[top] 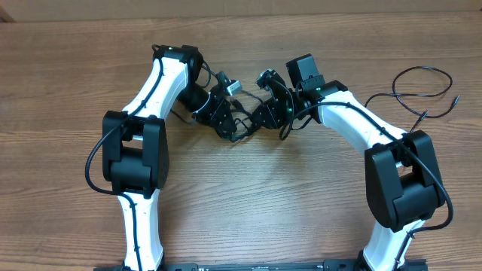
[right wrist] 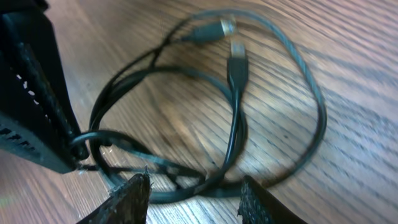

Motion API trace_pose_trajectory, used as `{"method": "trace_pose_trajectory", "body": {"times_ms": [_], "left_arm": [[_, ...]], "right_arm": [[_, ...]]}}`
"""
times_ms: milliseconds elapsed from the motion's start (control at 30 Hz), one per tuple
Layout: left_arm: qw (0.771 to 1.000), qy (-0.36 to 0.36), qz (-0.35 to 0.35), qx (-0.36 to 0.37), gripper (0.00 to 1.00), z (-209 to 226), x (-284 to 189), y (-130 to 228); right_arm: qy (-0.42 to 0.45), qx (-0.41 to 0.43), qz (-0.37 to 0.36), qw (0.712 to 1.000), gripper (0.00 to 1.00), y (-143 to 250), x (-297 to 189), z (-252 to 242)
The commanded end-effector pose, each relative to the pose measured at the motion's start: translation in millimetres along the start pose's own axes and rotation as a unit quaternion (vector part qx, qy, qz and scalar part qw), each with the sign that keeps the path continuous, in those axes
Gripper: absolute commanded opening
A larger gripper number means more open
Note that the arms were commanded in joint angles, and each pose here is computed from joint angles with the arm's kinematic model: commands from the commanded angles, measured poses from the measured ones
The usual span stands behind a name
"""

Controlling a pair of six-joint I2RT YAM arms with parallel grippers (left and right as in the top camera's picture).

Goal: Untangle cables

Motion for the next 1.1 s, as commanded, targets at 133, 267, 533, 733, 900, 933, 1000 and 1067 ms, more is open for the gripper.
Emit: {"method": "trace_pose_trajectory", "body": {"times_ms": [133, 267, 533, 733, 900, 933, 1000, 1067], "left_arm": [[0.999, 0.043, 0.014, 0.028, 0.04, -6.9, 2.5, 8.1], [0.998, 0.054, 0.006, 0.025, 0.04, -7.7, 0.3, 7.0], [0.997, 0.067, 0.001, 0.029, 0.04, -9.2, -1.4, 6.9], [0.996, 0.083, 0.012, 0.041, 0.04, -14.8, -1.4, 12.7], [0.994, 0.091, 0.020, 0.049, 0.04, -17.4, -2.3, 17.6], [0.994, 0.093, 0.019, 0.050, 0.04, -18.0, -2.4, 17.5], [0.993, 0.103, 0.014, 0.050, 0.04, -20.2, -2.8, 16.3], [0.992, 0.116, 0.005, 0.051, 0.04, -22.9, -3.4, 14.3]], "right_arm": [[-0.019, -0.112, -0.020, 0.993, 0.43, -7.2, -8.3, 7.8], [-0.047, -0.138, -0.011, 0.989, 0.38, -0.3, -8.6, 15.6], [-0.075, -0.163, -0.014, 0.984, 0.37, 3.2, -9.6, 23.2], [-0.072, -0.173, -0.024, 0.982, 0.39, -0.8, -9.2, 22.5], [-0.069, -0.177, -0.028, 0.981, 0.38, -2.7, -9.1, 21.6], [-0.070, -0.176, -0.027, 0.982, 0.37, -2.2, -9.2, 21.9], [-0.078, -0.173, -0.026, 0.982, 0.35, -1.3, -9.0, 24.3], [-0.089, -0.166, -0.027, 0.982, 0.27, -0.2, -9.5, 27.3]]}}
Point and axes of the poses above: each gripper's point midway between its finger pads, its own x axis out along the fingers, its own z axis along the line the jaws close on, y = z × x, the point moved 6 cm from there along -x, back along the fingers, and after that the axes turned 12 degrees about -x, right-handed, at the moved point
